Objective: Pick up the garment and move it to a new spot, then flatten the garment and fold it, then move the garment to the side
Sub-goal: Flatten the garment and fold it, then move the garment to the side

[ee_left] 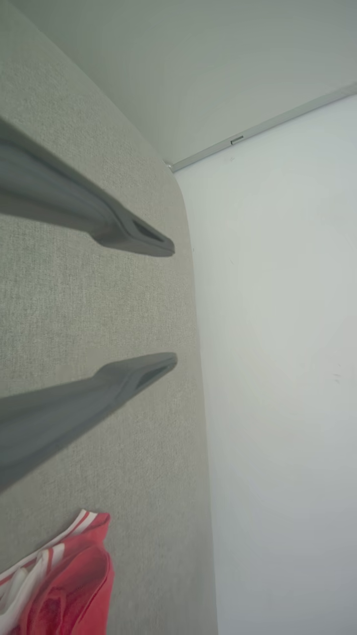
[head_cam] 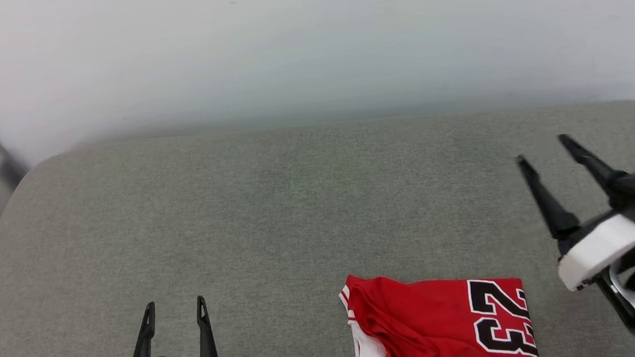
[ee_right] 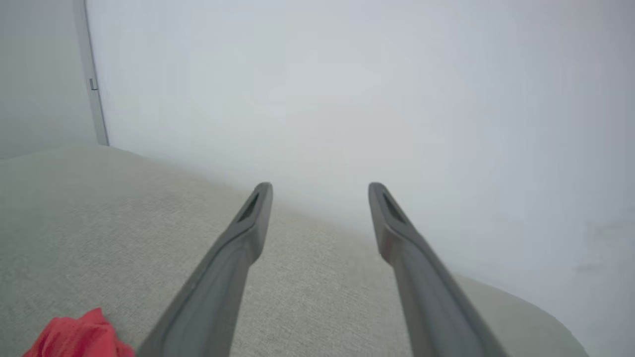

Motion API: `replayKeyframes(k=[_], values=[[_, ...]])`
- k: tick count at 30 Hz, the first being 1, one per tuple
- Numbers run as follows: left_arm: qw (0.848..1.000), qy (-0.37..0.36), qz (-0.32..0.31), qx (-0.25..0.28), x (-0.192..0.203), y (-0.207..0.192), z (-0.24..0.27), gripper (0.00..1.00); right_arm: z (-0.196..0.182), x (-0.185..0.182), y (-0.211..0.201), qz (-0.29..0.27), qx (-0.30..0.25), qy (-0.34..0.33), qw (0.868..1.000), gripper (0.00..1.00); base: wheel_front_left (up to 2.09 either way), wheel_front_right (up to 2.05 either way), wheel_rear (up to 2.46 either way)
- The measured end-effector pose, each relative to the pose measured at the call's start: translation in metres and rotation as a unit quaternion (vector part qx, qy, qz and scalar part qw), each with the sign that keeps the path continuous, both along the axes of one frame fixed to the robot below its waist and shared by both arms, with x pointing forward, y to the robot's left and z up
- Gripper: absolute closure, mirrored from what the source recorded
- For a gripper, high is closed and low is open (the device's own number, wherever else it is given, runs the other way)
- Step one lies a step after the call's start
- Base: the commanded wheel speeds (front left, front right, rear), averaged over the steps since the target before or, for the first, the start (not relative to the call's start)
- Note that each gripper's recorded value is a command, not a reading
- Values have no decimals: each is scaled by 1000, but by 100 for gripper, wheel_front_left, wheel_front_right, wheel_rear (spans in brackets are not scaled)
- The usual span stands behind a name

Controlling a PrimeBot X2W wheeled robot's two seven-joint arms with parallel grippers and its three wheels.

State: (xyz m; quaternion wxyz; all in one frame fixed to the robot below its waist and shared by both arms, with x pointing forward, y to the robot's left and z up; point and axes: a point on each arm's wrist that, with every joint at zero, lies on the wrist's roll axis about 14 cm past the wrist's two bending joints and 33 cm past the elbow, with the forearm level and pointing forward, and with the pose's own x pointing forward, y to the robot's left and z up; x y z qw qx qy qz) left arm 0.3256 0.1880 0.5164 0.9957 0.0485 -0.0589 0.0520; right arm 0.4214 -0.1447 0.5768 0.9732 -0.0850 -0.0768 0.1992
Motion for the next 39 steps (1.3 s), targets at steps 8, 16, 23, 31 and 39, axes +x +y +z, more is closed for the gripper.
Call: replayKeyframes(k=[8, 16, 23, 31, 39], values=[[1000, -11, -15, -6, 2, -8, 6, 0, -1, -26, -49, -118, 56, -50, 990, 0, 0, 0, 0], [999, -16, -26, -22, -2, -11, 10, 0, 2, -59, -54, -161, 110, -68, 978, 0, 0, 0, 0], [999, -19, -29, -28, -7, -11, 11, 0, -23, -83, -45, -162, 130, -32, 978, 0, 0, 0, 0], [999, -11, -22, -30, -13, -6, 6, 0, -44, -99, -35, -151, 150, 6, 977, 0, 0, 0, 0], [999, -5, -19, -30, -13, -5, 2, 0, -54, -101, -31, -147, 149, 23, 977, 0, 0, 0, 0]])
